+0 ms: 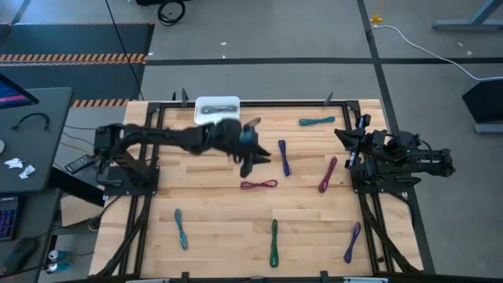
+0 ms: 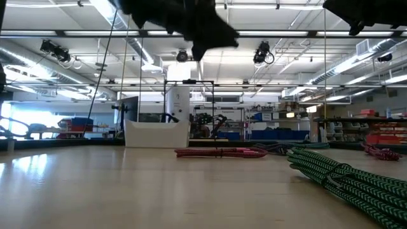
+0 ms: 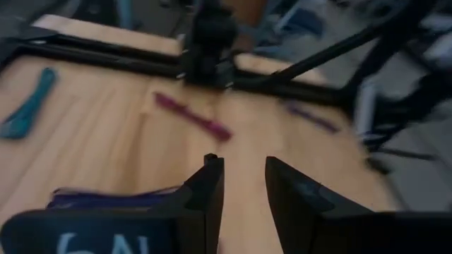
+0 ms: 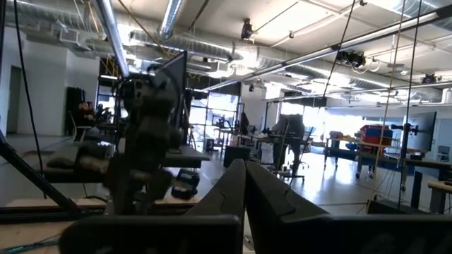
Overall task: Pick and place USB-C Cables
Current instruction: Put the left pink charger cable into the white bin
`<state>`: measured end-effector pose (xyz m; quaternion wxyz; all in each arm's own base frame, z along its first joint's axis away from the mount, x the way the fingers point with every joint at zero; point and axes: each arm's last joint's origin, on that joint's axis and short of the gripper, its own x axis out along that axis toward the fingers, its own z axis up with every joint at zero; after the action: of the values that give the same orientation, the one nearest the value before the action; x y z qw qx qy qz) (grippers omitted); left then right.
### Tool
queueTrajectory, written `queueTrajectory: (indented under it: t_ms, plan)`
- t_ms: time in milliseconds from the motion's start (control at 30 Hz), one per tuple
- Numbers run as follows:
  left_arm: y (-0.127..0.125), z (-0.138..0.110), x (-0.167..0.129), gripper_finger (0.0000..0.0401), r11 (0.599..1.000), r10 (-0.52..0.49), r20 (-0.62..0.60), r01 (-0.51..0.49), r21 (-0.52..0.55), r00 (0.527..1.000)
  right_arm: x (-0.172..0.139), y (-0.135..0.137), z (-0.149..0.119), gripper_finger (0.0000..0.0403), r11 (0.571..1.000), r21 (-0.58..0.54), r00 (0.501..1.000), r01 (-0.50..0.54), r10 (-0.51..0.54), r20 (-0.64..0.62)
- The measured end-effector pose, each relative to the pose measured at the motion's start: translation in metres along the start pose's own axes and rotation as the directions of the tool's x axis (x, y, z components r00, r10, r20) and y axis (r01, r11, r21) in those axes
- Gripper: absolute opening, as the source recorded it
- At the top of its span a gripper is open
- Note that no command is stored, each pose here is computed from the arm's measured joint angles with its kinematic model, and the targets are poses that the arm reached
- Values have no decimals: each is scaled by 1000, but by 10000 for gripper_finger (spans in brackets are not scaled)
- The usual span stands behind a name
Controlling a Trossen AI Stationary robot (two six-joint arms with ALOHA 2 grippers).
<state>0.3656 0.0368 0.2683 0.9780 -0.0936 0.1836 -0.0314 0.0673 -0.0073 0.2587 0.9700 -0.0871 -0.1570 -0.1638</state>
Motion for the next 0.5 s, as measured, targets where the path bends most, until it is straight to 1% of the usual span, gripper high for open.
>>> queueTrajectory:
  t_ms: [67,133,233,333,400,433,500]
  plan:
    - [-6,-20,3,112,996,36,-21,-34,83,999,0,0,0,14,1000,0,1000,0,0,0]
    - [-10,-39,4,112,984,62,-69,-50,170,996,0,0,0,14,1000,0,1000,0,0,-1]
    - [-14,-68,4,113,968,72,-136,-36,250,988,0,0,0,14,1000,0,1000,0,0,0]
    - [-17,-94,1,123,955,55,-135,-12,298,989,0,0,0,14,1000,0,1000,0,0,0]
    - [-19,-109,-2,139,946,44,-121,-2,325,992,0,0,0,14,1000,0,1000,0,0,0]
    - [-18,-115,-1,149,946,39,-104,-3,325,994,0,0,0,14,1000,0,1000,0,0,0]
    - [-15,-125,0,173,962,36,-89,-10,273,995,0,0,0,14,1000,0,1000,0,0,0]
